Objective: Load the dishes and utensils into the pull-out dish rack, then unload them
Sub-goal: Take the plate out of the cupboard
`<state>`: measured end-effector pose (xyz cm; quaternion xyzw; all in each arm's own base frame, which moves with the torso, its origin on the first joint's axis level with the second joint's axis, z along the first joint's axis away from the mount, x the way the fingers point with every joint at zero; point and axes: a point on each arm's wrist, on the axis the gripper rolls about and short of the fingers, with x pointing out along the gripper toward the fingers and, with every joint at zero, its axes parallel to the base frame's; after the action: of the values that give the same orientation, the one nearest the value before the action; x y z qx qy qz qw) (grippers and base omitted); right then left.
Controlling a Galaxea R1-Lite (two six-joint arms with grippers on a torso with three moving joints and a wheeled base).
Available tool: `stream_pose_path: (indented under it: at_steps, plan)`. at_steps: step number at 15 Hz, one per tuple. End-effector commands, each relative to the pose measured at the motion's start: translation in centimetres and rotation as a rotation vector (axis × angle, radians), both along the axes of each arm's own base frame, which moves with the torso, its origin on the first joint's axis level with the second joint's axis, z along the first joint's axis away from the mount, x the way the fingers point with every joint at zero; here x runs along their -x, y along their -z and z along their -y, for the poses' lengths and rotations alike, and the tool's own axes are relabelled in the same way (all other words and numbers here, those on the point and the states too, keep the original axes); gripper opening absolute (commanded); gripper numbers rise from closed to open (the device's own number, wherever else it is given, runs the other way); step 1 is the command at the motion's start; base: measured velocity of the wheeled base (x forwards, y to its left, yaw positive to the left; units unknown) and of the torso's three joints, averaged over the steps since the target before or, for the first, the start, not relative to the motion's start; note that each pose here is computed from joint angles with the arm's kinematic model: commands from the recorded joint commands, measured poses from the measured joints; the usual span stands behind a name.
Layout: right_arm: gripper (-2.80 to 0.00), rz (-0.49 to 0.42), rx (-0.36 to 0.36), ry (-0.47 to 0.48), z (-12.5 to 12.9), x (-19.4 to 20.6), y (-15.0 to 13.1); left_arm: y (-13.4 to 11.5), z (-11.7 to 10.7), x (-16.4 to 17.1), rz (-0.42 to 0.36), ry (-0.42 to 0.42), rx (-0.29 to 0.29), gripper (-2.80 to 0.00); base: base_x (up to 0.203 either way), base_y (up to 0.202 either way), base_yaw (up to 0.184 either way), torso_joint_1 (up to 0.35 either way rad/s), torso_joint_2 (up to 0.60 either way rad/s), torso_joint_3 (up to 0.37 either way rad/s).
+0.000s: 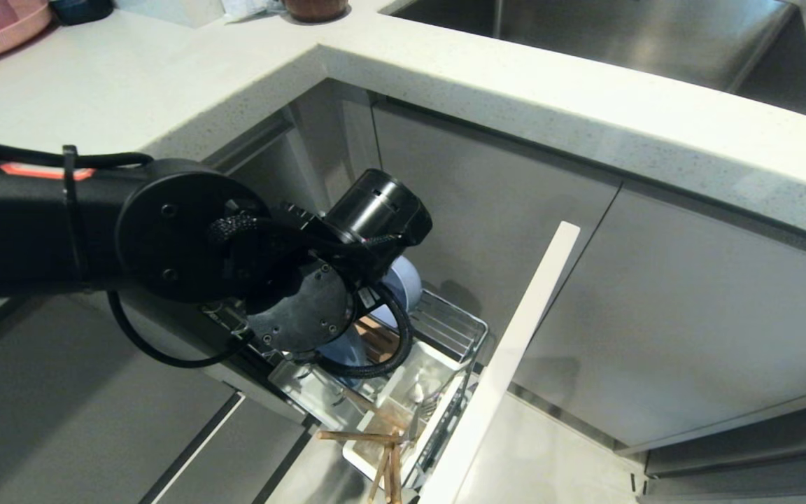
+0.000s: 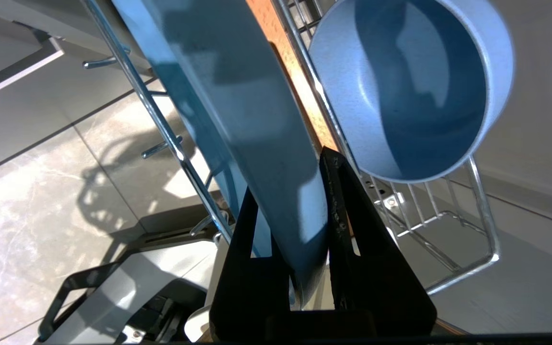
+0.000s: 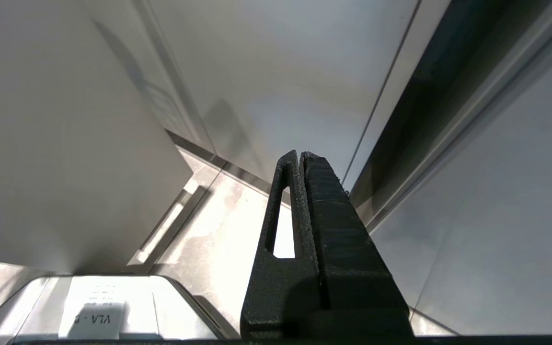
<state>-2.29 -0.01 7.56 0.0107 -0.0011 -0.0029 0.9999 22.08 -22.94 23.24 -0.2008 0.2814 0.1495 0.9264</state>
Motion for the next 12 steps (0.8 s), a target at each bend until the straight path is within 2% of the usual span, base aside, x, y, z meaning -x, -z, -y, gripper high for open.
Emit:
stream_pose_path:
  at_steps: [1, 5, 12]
  plan:
    - [-2.80, 0.001, -0.001, 0.000, 0.0, 0.0, 0.0, -0.4, -0.1, 0.5, 0.011, 0.004, 0.009, -2.80, 0.000, 0.000, 0.000, 0.000, 0.00, 0.000]
    - [-2.80, 0.002, -0.001, 0.000, 0.0, 0.0, 0.0, -1.6, -0.3, 1.5, 0.039, 0.018, 0.053, -2.80, 0.000, 0.000, 0.000, 0.000, 0.00, 0.000]
    - [-2.80, 0.001, 0.000, 0.000, 0.0, 0.0, 0.0, -7.0, -2.6, 5.8, 0.156, 0.085, 0.209, -2.80, 0.000, 0.000, 0.000, 0.000, 0.00, 0.000]
